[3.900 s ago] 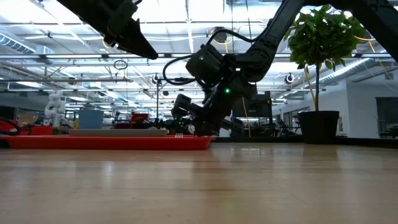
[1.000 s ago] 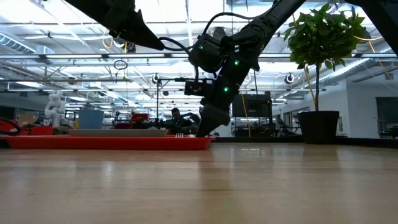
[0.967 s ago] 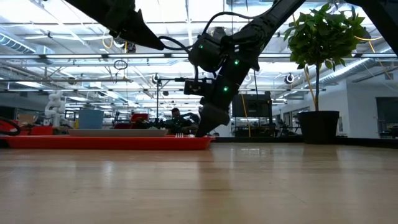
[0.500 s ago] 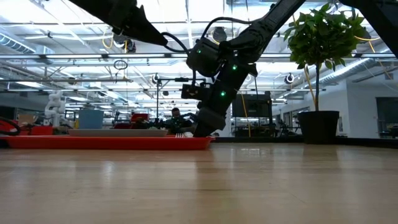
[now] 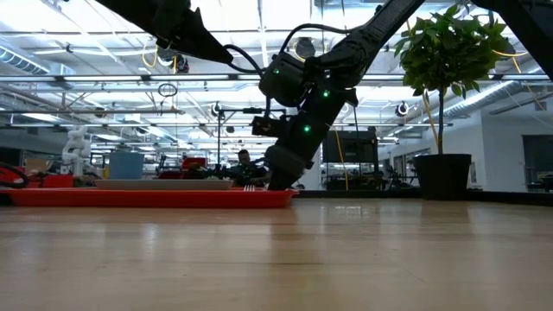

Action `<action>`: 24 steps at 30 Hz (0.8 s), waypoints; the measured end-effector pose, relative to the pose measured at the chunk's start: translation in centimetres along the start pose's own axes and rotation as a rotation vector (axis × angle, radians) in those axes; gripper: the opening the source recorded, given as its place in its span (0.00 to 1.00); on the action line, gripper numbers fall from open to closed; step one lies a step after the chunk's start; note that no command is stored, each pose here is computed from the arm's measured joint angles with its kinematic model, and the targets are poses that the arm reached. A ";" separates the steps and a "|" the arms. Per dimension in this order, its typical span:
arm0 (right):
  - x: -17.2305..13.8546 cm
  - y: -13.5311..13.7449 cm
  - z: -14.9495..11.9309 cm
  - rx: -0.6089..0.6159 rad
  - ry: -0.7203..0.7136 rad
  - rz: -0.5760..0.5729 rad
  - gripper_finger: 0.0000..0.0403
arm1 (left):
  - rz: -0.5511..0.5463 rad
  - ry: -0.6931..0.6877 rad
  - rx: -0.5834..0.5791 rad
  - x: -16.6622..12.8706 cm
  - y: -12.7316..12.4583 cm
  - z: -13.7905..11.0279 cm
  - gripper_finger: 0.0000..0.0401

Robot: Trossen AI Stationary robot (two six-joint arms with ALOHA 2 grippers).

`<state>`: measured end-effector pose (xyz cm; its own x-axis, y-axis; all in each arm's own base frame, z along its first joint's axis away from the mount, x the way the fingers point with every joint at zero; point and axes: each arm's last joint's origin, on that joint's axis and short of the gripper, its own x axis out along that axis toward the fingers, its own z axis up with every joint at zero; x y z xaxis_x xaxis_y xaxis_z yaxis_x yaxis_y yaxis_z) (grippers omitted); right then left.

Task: Pick and place plate/cup/fork/spoon on tray
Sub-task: Put the orange spoon on the red serving tray to the right of the orange fork

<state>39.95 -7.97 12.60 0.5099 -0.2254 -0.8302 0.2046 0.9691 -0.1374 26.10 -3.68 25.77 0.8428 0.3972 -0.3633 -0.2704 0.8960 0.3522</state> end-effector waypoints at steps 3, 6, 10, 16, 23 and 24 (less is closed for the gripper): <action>0.0 0.0 0.1 0.026 -0.014 0.000 0.00 | 0.000 0.000 0.000 0.0 0.0 0.0 0.19; 0.0 0.0 0.2 0.045 -0.028 0.001 0.00 | 0.000 0.000 0.000 0.0 0.0 0.0 0.19; 0.0 0.1 0.3 0.049 -0.033 0.001 0.00 | 0.000 0.000 0.000 0.0 0.0 0.0 0.19; 0.0 0.2 0.3 0.047 -0.030 0.003 0.00 | 0.000 0.000 0.000 0.0 0.0 0.0 0.19; 0.0 0.2 0.3 0.046 -0.031 0.001 0.00 | 0.000 0.000 0.001 0.0 0.0 0.0 0.19; 0.0 0.2 0.3 0.046 -0.031 0.001 0.00 | 0.000 0.000 0.001 0.0 0.0 0.0 0.19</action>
<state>40.23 -7.77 12.69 0.5356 -0.2281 -0.8131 0.2421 0.9639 -0.1109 26.09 -3.68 25.77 0.8426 0.3972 -0.3636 -0.2701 0.8959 0.3527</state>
